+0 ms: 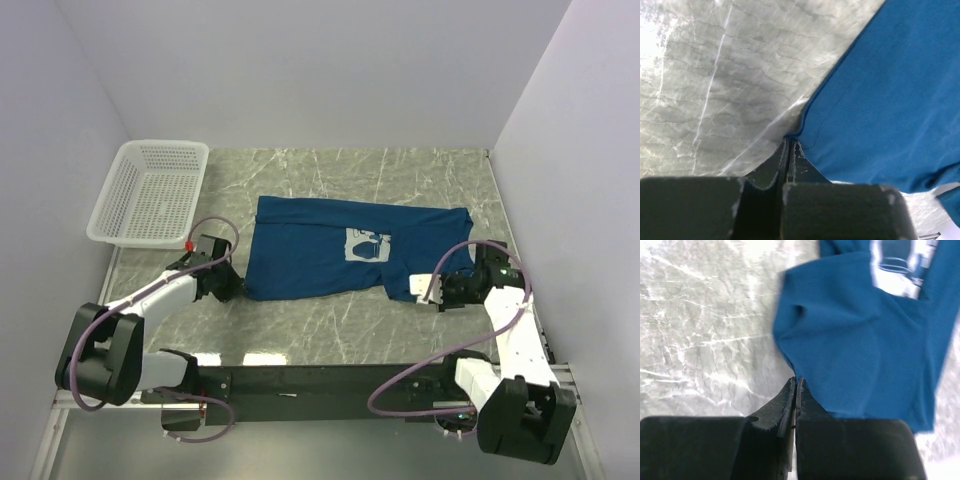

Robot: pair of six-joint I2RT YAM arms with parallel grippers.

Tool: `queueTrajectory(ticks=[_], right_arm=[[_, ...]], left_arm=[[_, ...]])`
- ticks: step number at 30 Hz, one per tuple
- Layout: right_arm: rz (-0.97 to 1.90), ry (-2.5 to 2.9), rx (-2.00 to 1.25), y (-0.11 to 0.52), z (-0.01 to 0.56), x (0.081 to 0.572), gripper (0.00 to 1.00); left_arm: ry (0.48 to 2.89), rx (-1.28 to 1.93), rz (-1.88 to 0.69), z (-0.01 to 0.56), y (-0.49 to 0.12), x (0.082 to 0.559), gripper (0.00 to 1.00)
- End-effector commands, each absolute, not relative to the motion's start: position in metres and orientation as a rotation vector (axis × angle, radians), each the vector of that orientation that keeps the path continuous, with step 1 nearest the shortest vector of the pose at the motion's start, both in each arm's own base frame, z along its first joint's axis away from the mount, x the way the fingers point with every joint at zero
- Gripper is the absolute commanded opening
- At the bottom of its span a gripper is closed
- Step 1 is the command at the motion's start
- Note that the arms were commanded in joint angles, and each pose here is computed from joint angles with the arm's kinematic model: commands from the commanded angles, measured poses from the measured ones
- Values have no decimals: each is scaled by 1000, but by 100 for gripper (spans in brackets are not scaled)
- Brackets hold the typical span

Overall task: Fold and stack the t-shirts
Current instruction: Fold the tshirt

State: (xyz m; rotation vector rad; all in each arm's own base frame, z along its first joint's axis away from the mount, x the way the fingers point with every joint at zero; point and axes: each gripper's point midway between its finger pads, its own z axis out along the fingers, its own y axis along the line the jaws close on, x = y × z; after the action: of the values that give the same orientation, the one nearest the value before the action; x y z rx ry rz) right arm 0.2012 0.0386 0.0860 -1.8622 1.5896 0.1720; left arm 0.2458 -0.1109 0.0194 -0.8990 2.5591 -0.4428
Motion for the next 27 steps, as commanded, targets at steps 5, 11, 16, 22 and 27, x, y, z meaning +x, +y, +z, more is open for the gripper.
queueTrajectory(ticks=[5, 11, 16, 22, 27], right_arm=[[181, 1577, -1676, 40, 141, 190, 0], [215, 1658, -1556, 41, 158, 177, 0], [258, 1703, -1513, 51, 174, 151, 0], [167, 1694, -1406, 57, 193, 144, 0], [86, 1768, -1174, 42, 220, 169, 0]], left_arm=[[2476, -829, -517, 43, -113, 247, 1], [2431, -802, -577, 65, -115, 241, 1], [2391, -794, -638, 80, -116, 231, 1], [2396, -799, -653, 78, -116, 222, 1], [2402, -819, -626, 75, -114, 225, 1]])
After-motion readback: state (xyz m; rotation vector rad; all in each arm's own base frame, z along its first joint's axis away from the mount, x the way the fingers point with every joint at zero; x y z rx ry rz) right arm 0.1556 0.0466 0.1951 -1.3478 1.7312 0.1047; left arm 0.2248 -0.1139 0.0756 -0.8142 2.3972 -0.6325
